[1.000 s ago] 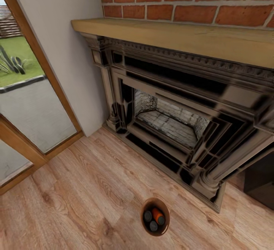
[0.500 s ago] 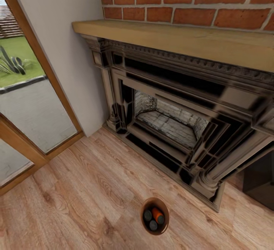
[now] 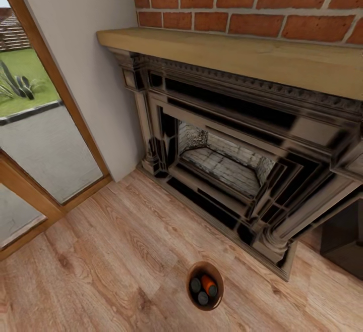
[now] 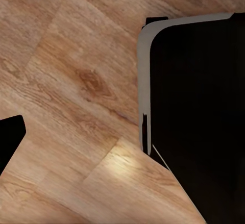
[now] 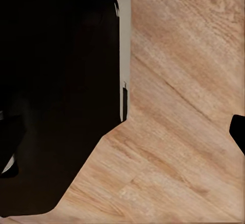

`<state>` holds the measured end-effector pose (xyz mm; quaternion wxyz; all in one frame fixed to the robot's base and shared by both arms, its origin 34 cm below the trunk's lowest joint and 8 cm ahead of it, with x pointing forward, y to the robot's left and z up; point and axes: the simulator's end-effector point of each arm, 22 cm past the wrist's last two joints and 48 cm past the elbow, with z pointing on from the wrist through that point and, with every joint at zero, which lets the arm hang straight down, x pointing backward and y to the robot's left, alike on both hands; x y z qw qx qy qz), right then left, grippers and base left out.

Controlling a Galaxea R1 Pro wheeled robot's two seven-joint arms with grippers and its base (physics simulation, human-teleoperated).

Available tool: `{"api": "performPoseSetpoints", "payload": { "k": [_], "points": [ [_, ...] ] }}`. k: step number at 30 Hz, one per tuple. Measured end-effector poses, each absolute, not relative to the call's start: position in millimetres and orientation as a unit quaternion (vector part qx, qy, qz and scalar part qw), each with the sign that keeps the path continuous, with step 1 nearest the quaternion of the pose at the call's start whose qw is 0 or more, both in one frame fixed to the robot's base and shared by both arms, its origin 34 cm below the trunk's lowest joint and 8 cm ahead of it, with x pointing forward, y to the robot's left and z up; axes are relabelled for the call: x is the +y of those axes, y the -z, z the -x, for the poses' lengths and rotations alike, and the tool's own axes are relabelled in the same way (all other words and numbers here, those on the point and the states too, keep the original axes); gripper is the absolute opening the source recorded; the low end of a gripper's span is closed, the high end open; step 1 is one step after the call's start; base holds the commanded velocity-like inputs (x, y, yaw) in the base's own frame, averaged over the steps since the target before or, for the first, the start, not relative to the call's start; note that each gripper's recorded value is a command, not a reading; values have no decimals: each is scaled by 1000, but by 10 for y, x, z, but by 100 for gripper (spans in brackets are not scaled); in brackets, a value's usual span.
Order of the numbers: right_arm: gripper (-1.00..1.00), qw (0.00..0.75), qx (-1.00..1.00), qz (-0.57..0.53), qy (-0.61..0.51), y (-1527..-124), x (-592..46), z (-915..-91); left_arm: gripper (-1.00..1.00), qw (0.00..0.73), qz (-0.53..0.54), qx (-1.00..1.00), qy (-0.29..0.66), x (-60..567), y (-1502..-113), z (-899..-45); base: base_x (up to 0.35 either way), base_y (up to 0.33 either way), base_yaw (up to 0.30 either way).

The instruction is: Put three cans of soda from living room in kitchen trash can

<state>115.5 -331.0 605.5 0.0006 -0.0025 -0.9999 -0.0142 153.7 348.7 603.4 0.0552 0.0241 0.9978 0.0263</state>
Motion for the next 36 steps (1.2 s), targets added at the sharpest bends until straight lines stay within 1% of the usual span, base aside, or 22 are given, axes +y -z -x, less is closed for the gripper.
{"api": "performPoseSetpoints", "payload": {
  "k": [36],
  "points": [
    [100,2,-1000,5,5,-6140,-3323,-1063,100,56,-24,998,-23,3439,-6107,-1493,0,0,0]
  ]
}}
